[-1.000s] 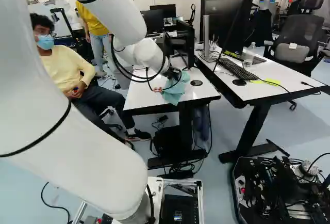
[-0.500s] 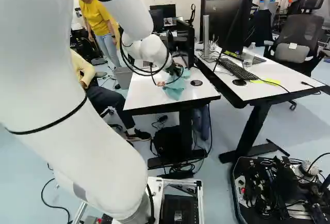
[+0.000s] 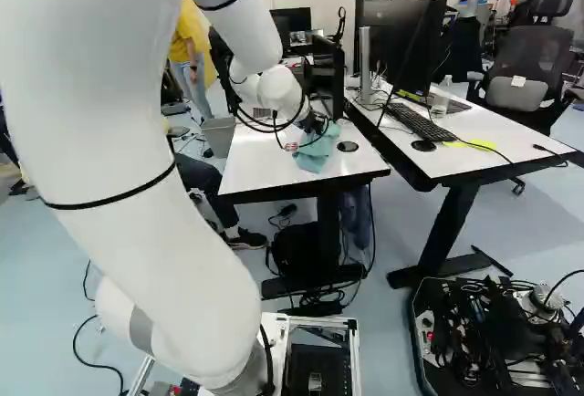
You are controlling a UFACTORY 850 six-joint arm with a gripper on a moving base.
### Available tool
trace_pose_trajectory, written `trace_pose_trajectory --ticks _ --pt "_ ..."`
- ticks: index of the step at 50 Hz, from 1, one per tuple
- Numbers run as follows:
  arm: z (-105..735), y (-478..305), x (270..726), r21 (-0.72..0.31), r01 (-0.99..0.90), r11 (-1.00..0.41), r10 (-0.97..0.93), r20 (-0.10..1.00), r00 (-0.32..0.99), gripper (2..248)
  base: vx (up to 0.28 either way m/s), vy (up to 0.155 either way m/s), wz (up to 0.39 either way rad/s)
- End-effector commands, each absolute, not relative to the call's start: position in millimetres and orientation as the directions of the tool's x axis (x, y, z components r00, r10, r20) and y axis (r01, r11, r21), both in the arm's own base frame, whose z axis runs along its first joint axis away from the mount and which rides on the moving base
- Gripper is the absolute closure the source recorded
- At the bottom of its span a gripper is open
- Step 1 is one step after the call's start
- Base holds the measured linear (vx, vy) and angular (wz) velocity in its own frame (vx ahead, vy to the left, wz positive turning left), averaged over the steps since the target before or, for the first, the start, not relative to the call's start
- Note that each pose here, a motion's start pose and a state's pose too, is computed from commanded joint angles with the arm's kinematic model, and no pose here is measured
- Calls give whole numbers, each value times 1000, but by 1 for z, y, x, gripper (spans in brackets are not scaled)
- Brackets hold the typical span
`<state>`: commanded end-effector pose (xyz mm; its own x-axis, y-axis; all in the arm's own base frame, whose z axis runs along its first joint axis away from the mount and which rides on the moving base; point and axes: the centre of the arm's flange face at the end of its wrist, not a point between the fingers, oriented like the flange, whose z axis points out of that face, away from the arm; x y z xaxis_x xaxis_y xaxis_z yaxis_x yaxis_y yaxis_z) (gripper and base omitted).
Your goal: Clean the table with the green towel
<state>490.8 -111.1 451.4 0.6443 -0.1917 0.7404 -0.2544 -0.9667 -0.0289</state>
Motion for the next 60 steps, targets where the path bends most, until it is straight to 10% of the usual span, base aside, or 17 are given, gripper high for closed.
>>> trace_pose_trajectory --ticks 60 --pt "414 -114 501 -26 -256 -966 -202 694 691 200 0 0 0"
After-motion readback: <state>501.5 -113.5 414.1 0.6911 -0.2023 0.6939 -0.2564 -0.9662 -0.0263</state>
